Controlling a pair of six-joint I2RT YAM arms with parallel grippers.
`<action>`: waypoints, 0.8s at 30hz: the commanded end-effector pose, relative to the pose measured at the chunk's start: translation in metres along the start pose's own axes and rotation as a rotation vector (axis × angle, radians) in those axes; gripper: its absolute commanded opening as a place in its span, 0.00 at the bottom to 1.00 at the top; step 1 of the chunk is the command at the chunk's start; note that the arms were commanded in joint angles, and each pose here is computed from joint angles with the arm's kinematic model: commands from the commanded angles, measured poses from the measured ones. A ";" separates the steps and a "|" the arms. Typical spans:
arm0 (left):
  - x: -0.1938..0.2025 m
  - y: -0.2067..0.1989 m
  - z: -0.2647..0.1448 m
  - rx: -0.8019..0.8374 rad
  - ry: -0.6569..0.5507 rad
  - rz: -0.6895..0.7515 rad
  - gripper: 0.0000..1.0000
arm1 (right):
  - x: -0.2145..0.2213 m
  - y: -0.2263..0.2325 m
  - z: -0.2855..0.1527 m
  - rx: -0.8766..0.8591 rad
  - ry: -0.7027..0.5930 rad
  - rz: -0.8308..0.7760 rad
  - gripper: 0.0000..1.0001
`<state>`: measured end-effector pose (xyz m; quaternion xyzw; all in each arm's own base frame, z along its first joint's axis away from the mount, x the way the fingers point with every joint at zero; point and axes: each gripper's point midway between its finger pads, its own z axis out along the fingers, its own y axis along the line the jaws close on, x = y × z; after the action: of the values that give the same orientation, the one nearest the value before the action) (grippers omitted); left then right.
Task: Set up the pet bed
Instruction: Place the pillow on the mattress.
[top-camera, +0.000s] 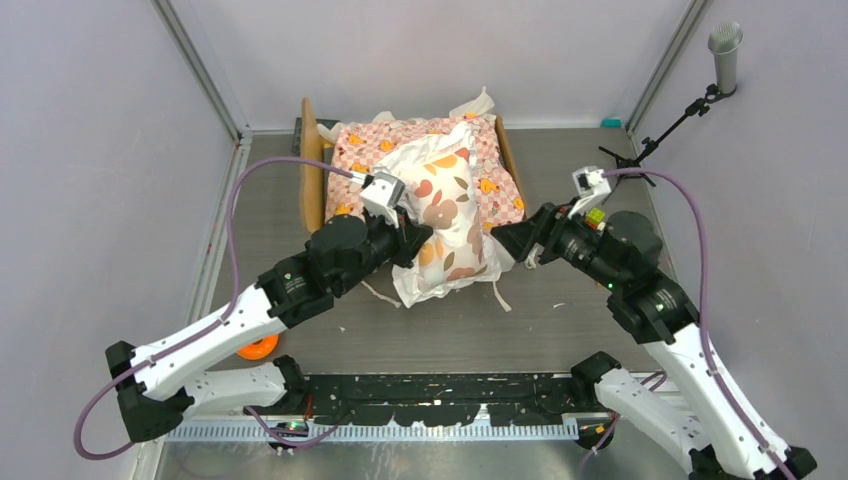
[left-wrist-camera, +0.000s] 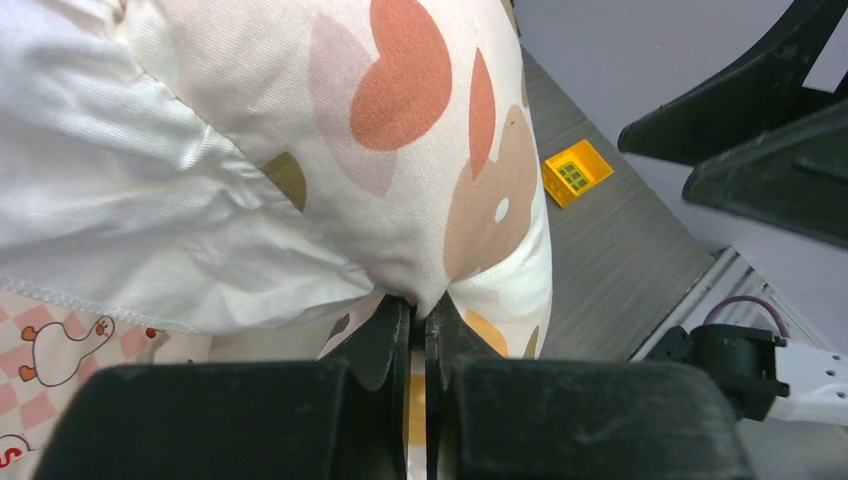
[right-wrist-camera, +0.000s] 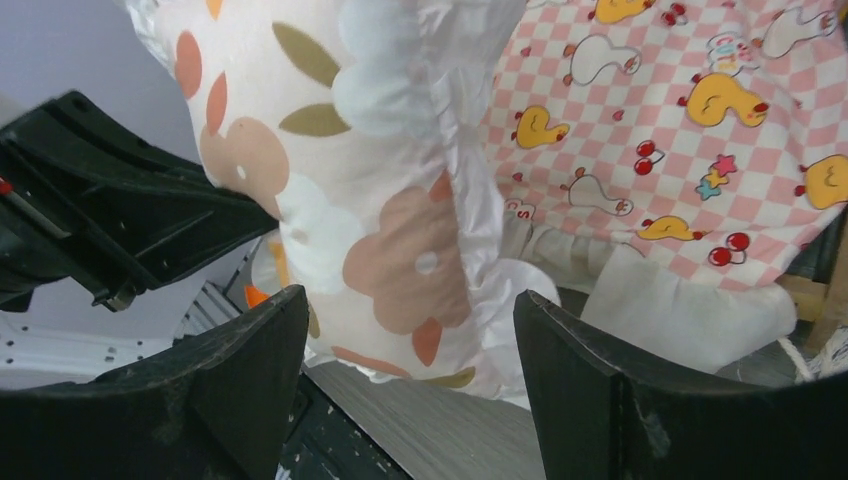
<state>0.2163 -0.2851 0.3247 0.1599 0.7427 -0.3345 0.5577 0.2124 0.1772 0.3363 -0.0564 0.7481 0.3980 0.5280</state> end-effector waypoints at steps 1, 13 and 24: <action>-0.020 0.004 0.005 -0.068 -0.018 -0.009 0.00 | -0.015 0.022 0.016 -0.023 -0.043 -0.077 0.80; -0.016 -0.011 0.005 0.004 0.013 -0.043 0.00 | 0.007 0.027 0.072 0.001 -0.021 -0.257 0.80; -0.020 -0.022 0.005 0.060 -0.006 -0.075 0.00 | 0.023 0.039 0.087 -0.093 0.015 -0.243 0.33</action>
<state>0.2171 -0.2960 0.3081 0.1617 0.7759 -0.3250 0.5159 0.2477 0.2576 0.3048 -0.1679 0.7538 0.3331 0.5410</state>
